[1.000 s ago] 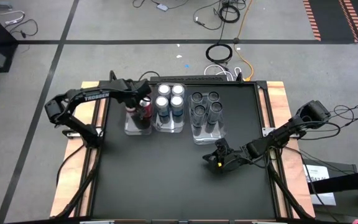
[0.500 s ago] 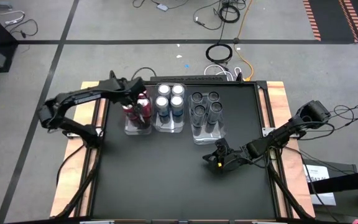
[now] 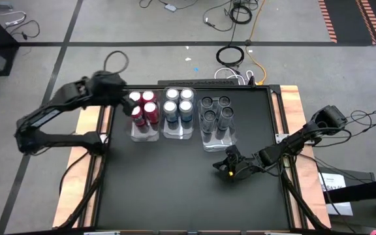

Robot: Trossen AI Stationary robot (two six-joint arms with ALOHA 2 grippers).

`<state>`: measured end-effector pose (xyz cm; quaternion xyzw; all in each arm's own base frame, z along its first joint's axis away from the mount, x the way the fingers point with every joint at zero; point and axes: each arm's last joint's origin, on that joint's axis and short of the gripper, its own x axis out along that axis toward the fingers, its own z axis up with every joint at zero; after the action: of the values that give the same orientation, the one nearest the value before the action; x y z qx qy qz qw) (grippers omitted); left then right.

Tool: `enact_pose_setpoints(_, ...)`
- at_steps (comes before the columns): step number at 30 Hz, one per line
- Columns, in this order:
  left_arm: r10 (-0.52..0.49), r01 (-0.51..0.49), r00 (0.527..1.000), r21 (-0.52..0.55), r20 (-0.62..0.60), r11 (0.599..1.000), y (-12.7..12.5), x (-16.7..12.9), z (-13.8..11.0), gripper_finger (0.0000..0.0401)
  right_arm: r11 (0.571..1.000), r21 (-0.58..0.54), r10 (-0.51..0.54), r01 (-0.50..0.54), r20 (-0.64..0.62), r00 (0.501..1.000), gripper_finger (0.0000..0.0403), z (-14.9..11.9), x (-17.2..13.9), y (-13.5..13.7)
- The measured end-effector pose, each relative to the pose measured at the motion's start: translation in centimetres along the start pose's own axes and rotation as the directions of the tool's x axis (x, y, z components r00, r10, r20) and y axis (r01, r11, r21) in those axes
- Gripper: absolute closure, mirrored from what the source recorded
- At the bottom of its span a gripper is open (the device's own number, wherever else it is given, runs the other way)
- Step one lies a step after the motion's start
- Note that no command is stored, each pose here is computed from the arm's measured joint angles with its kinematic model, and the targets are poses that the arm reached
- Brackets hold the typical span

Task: Sort soda cans
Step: Adjust the right transparent bin

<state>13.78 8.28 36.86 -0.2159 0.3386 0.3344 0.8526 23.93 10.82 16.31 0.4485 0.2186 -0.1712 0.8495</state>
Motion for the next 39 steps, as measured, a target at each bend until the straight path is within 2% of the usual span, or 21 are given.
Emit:
enact_pose_setpoints(3,-0.145,0.148,0.989,-0.062,0.038,0.987,-0.3,-2.2,-0.8,0.0010,1.000,0.016,0.002,-0.002,-0.006,1.000,0.0403,0.0,0.0,0.0)
enact_pose_setpoints(5,-0.242,0.243,0.969,-0.038,0.046,0.969,-0.8,-3.3,-1.3,0.0010,1.000,-0.009,0.010,-0.010,-0.043,0.999,0.0403,-0.2,0.0,0.0)
enact_pose_setpoints(10,-0.451,0.445,0.886,0.075,0.107,0.892,-3.1,-4.8,-1.8,0.0010,0.977,-0.212,-0.015,-0.019,-0.158,0.987,0.0403,-0.6,-0.1,-0.5)
enact_pose_setpoints(13,-0.540,0.521,0.827,0.151,0.157,0.840,-5.3,-4.1,-2.5,0.0010,0.978,-0.208,-0.030,-0.007,-0.173,0.985,0.0403,-0.7,-0.1,-0.6)
enact_pose_setpoints(16,-0.624,0.583,0.766,0.243,0.156,0.776,-7.8,-2.3,-3.9,0.0010,0.975,-0.221,-0.029,-0.011,-0.176,0.984,0.0403,-0.7,-0.1,-0.6)
enact_pose_setpoints(21,-0.687,0.637,0.720,0.295,0.102,0.712,-10.4,0.4,-6.4,0.0010,0.966,-0.243,0.010,-0.092,-0.319,0.948,0.0403,-1.1,-0.2,-0.5)
enact_pose_setpoints(23,-0.676,0.632,0.734,0.299,0.066,0.715,-10.7,1.2,-7.2,0.0010,0.957,-0.261,0.017,-0.125,-0.379,0.925,0.0403,-1.3,-0.3,-0.6)
enact_pose_setpoints(26,-0.630,0.609,0.776,0.273,-0.012,0.745,-10.7,2.5,-8.2,0.0010,0.943,-0.301,0.001,-0.142,-0.424,0.906,0.0403,-1.5,-0.3,-0.8)
enact_pose_setpoints(30,-0.628,0.615,0.778,0.223,-0.015,0.756,-11.0,2.7,-8.1,0.0010,0.931,-0.334,-0.006,-0.147,-0.417,0.909,0.0403,-1.5,-0.3,-0.8)
enact_pose_setpoints(39,-0.608,0.594,0.793,0.279,-0.044,0.755,-11.4,3.5,-8.4,0.0010,0.952,-0.232,0.095,-0.197,-0.388,0.917,0.0403,-1.2,-0.3,0.1)
